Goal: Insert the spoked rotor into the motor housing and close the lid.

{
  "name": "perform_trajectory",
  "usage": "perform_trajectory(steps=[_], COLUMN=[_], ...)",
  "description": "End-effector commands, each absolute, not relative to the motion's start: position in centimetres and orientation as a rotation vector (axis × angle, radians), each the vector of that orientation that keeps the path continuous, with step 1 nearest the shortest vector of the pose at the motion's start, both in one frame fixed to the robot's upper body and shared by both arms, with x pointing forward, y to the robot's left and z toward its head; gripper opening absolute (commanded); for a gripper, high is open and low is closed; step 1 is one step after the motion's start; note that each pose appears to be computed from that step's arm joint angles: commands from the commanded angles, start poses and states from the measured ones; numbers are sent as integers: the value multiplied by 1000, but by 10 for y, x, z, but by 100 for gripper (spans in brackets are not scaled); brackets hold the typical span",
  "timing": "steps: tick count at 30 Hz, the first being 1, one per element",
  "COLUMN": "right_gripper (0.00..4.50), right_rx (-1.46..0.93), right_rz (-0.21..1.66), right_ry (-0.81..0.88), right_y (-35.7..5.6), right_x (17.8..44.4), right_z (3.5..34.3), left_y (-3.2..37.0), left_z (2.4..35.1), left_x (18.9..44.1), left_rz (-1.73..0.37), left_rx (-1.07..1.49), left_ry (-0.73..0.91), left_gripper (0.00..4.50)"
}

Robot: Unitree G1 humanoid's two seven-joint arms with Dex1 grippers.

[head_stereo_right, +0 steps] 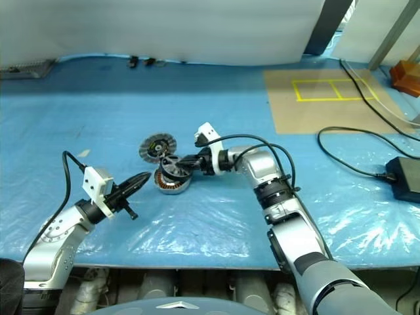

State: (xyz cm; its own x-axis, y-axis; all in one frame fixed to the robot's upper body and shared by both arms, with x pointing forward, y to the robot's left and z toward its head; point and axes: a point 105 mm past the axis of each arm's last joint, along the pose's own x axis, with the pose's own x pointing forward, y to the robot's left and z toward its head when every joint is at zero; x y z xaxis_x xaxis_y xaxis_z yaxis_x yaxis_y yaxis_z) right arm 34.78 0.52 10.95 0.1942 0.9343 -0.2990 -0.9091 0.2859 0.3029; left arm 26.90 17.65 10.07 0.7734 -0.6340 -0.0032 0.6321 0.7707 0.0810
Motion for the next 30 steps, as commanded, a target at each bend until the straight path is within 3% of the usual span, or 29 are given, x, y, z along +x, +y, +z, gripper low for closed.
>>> perform_trajectory(steps=[1, 14, 30], right_gripper=[27, 27, 27], right_rx=[50, -191, -453], right_rz=[1307, 1446, 1456], right_ry=[454, 270, 250], right_y=[7, 19, 21], right_x=[346, 328, 324], right_z=[109, 137, 94], left_y=[181, 195, 195], left_z=[107, 109, 108], left_x=[270, 271, 269], left_rz=[-677, -655, -652], left_rx=[101, 119, 119], left_ry=[-50, -46, -37], left_gripper=[0, 0, 0])
